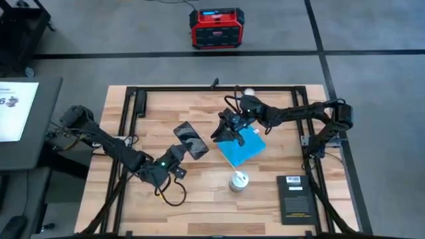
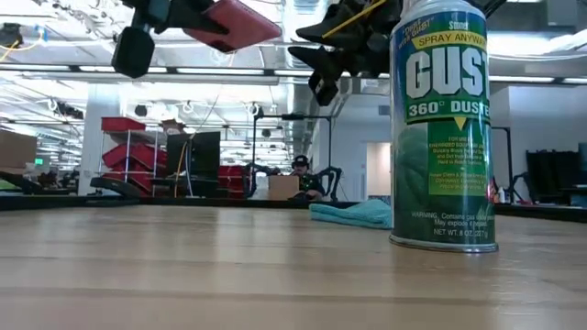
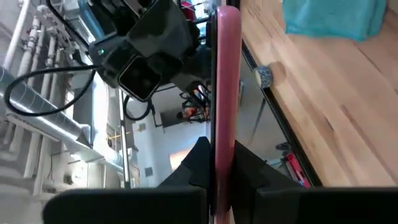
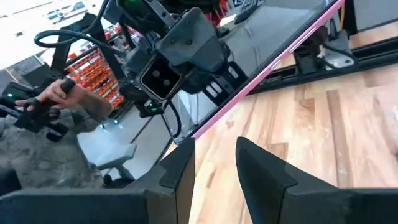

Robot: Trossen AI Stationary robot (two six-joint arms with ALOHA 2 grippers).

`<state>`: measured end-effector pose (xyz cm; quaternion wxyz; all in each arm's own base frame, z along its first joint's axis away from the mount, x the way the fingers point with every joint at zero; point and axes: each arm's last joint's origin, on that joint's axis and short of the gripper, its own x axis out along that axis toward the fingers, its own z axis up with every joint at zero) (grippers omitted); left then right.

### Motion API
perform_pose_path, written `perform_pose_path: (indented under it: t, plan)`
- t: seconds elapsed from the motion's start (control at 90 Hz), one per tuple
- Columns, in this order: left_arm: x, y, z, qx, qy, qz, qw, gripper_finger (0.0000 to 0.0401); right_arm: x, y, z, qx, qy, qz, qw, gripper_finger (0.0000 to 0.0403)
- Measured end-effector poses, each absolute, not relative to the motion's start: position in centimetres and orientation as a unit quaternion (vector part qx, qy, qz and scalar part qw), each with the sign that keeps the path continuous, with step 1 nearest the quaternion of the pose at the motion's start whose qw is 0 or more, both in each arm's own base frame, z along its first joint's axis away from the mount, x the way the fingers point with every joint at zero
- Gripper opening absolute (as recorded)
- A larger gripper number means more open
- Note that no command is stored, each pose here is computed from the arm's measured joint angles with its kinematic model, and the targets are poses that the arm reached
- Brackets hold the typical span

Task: Apply microfiber cloth
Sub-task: Spray the device using the spray bottle

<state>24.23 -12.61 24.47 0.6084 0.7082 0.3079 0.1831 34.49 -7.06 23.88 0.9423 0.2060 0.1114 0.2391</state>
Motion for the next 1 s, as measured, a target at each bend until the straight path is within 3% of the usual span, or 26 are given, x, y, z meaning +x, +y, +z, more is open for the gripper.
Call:
perform_pose_path:
  t: [0.267,0.5,1.0]
  plan:
    - [24.4,-12.8,24.4,0.716,0.305,0.172,0.604,0.0003,36.7,-6.2,23.2,0.23,0.12,0.274,0.926,0.0103]
    - [24.9,-12.1,23.0,0.747,0.341,0.147,0.552,0.0003,39.6,-5.8,22.9,0.241,0.138,0.324,0.904,0.0103]
    - [25.3,-11.7,22.9,0.768,0.341,0.122,0.528,0.0003,39.7,-6.3,23.9,0.23,0.121,0.336,0.905,0.0103]
